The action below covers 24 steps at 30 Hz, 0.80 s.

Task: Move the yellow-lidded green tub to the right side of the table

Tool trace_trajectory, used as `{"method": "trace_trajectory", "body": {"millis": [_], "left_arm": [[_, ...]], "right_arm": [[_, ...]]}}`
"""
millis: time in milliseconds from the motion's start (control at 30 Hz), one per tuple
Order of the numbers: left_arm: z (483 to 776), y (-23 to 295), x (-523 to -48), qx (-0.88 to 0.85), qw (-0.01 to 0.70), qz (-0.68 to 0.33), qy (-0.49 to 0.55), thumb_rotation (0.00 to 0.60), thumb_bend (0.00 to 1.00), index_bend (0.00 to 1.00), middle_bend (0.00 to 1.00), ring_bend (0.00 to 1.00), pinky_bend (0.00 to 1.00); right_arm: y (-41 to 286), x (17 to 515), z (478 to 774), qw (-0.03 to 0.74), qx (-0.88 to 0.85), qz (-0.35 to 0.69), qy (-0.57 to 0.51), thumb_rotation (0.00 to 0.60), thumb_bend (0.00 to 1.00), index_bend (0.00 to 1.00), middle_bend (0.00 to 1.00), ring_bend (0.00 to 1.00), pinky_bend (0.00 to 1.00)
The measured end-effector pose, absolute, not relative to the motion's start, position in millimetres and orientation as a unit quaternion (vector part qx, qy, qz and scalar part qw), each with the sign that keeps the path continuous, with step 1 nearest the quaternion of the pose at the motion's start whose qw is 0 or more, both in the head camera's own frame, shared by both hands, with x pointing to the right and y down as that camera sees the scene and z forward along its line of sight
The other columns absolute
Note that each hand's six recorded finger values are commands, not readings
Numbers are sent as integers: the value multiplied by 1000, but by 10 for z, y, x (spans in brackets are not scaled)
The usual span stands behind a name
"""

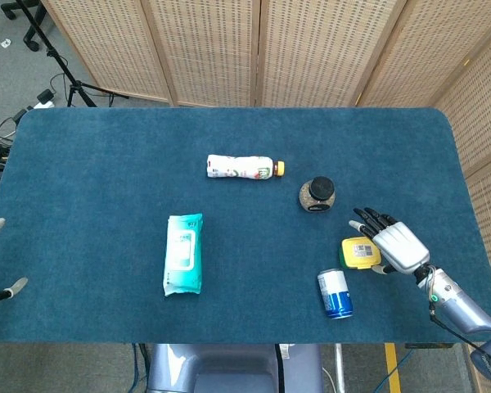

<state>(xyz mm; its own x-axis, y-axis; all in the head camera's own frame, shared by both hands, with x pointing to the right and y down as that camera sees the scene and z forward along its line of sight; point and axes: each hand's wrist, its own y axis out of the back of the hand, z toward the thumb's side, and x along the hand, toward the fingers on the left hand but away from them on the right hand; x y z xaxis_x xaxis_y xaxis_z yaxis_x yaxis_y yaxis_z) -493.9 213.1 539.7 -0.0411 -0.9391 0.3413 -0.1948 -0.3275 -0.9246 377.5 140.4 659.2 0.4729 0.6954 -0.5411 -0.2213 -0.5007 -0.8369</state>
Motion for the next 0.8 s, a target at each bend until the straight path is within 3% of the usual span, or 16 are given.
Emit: {"method": "trace_trajectory", "body": {"millis": [267,567,667,800], "left_arm": [[5403,2143,-4921,-603,343,-549,466,600,84,0,0,0,0],[5413,2155,-4929,-600,344,-552,466,600,84,0,0,0,0],[5421,2151,-4939,-599,342,-554,466,600,84,0,0,0,0],[5429,2143,-4948,-598,341,-555,467,600,84,0,0,0,0]], "right_arm": [[1627,3851,6496,444,-734,477,-190,600,107,107,3,0,220],[1581,3708,6629,425,-747,478,-184,600,161,107,61,31,220],[1551,3664,6686,416,-749,483,-179,600,219,128,101,74,220],[1521,3624,6780,407,-749,496,-167,600,441,188,236,213,255]]}}
